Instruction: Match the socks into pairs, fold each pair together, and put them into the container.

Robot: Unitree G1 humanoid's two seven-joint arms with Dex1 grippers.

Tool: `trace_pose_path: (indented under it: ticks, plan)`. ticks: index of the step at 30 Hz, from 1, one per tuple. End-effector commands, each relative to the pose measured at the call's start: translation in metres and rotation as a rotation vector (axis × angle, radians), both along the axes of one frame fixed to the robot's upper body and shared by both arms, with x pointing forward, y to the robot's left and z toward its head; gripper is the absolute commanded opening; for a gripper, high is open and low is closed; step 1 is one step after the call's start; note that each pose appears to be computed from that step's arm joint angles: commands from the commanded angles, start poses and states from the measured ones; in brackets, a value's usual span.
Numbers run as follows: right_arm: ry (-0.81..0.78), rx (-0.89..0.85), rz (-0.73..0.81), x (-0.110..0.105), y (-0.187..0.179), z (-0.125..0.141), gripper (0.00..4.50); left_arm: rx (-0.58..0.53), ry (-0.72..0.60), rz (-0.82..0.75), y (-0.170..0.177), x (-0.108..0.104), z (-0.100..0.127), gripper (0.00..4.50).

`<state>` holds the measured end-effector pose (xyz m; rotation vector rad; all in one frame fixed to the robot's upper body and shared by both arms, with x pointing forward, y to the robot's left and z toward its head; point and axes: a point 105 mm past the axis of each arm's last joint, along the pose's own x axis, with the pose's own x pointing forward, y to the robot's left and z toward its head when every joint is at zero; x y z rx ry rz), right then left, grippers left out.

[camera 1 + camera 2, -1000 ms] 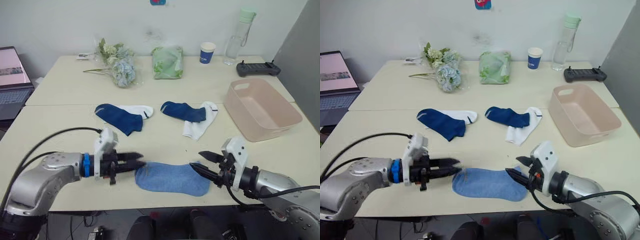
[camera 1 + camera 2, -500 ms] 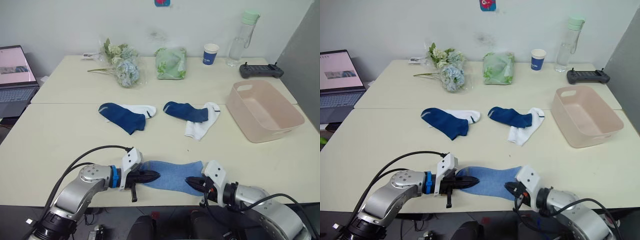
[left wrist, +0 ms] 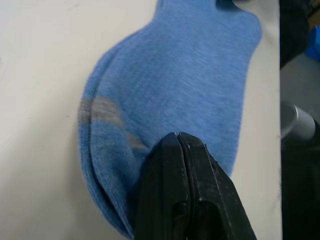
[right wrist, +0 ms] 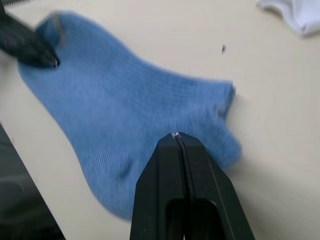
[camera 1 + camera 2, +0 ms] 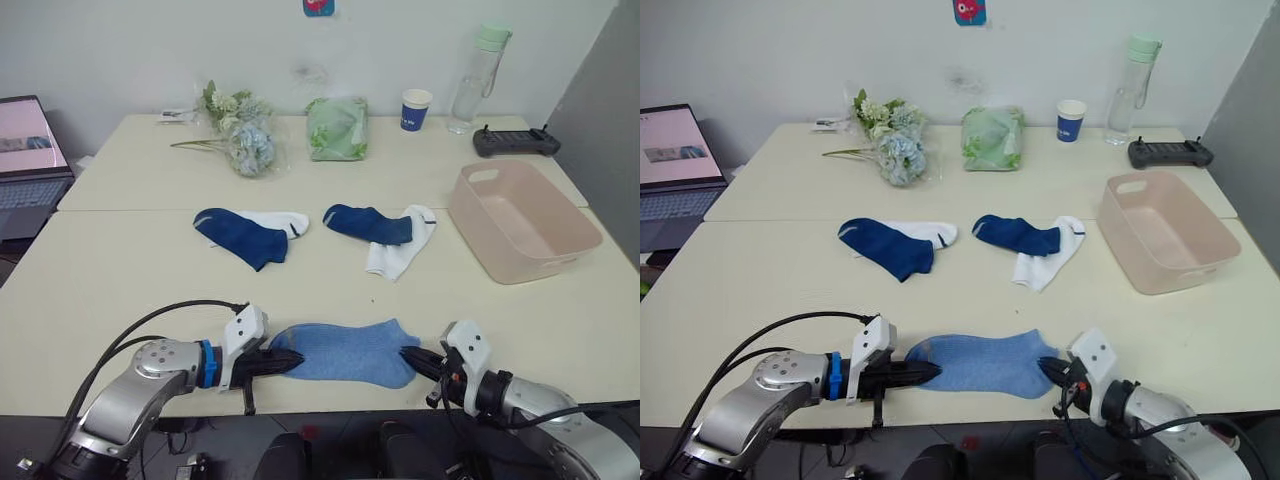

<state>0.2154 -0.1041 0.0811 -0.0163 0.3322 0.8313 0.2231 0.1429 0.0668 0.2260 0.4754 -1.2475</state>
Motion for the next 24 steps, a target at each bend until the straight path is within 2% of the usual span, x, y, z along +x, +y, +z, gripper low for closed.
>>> trace_pose_path:
  ticks: [1,4,9,14,19,24]
  plan:
    - [-0.068,0.085,0.054,0.005,0.023,0.026,0.02,-0.065,-0.09,-0.052,-0.019,0.008,0.034,0.0]
    - [-0.066,0.033,0.06,0.014,0.03,0.016,0.02,-0.058,-0.104,-0.016,-0.023,0.021,0.029,0.0]
    - [-0.05,-0.04,0.052,0.017,0.024,0.003,0.02,-0.004,-0.079,0.056,-0.019,0.029,0.002,0.0]
    - [0.004,-0.065,-0.03,0.018,0.003,-0.009,0.02,0.07,-0.043,0.045,-0.008,0.02,-0.019,0.0]
    - [0.035,-0.039,-0.177,0.025,-0.027,-0.01,0.02,0.075,-0.035,0.062,-0.003,0.018,-0.02,0.0]
    - [-0.038,0.098,-0.137,0.022,-0.019,0.024,0.02,0.026,-0.108,-0.042,-0.01,0.011,-0.002,0.0]
